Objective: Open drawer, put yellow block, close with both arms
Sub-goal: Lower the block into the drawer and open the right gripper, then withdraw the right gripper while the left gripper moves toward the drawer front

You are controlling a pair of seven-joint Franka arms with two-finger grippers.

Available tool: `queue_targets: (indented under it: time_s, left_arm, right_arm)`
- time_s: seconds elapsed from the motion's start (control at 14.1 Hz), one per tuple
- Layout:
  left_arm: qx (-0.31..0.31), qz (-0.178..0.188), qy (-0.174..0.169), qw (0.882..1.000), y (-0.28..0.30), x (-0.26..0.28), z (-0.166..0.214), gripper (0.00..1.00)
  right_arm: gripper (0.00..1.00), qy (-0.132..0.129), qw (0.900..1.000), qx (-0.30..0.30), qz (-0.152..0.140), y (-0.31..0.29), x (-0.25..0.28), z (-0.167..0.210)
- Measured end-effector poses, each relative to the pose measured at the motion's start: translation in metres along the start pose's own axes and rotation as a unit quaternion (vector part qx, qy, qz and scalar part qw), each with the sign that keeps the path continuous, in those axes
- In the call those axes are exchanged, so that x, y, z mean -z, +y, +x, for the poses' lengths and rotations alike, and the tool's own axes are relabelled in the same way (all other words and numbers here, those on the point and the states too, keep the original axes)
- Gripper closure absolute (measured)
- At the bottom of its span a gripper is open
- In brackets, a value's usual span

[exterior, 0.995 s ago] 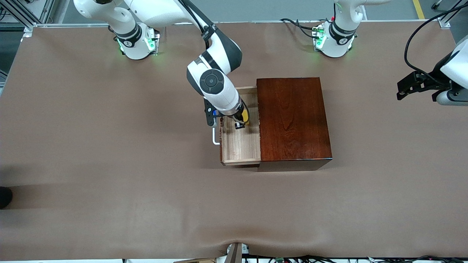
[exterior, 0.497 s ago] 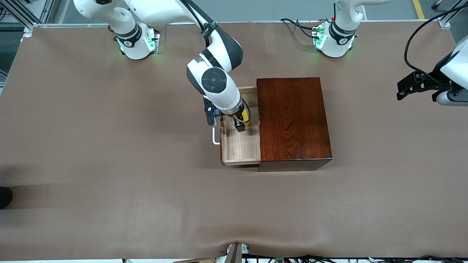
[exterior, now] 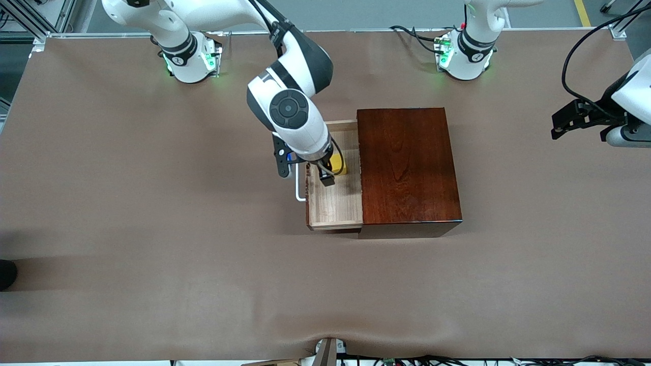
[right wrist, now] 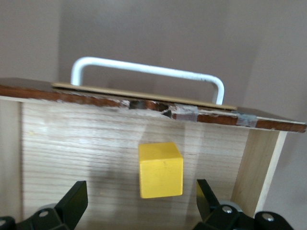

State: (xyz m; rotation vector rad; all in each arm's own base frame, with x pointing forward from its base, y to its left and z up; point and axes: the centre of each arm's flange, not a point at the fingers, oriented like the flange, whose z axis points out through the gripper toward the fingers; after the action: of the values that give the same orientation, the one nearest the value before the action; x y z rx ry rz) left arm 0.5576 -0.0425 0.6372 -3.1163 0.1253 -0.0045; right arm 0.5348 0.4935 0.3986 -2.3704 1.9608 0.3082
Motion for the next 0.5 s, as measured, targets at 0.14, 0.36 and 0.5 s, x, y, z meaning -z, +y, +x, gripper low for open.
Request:
queue_targets:
  time_s: [0.14, 0.36, 0.5]
  left_arm:
    - [0.000, 0.000, 0.000, 1.000, 0.000, 0.000, 0.000, 0.00]
    - [0.000, 0.000, 0.000, 1.000, 0.000, 0.000, 0.000, 0.00]
    - [-0.001, 0.000, 0.000, 1.000, 0.002, 0.000, 0.000, 0.00]
  right_arm:
    - [0.00, 0.004, 1.000, -0.004, -0.002, -0.006, 0.018, 0.009]
    - [0.00, 0.001, 1.000, 0.028, 0.000, -0.019, 0.045, 0.032]
    - [0.00, 0.004, 0.997, 0.081, -0.014, -0.020, 0.065, 0.051]
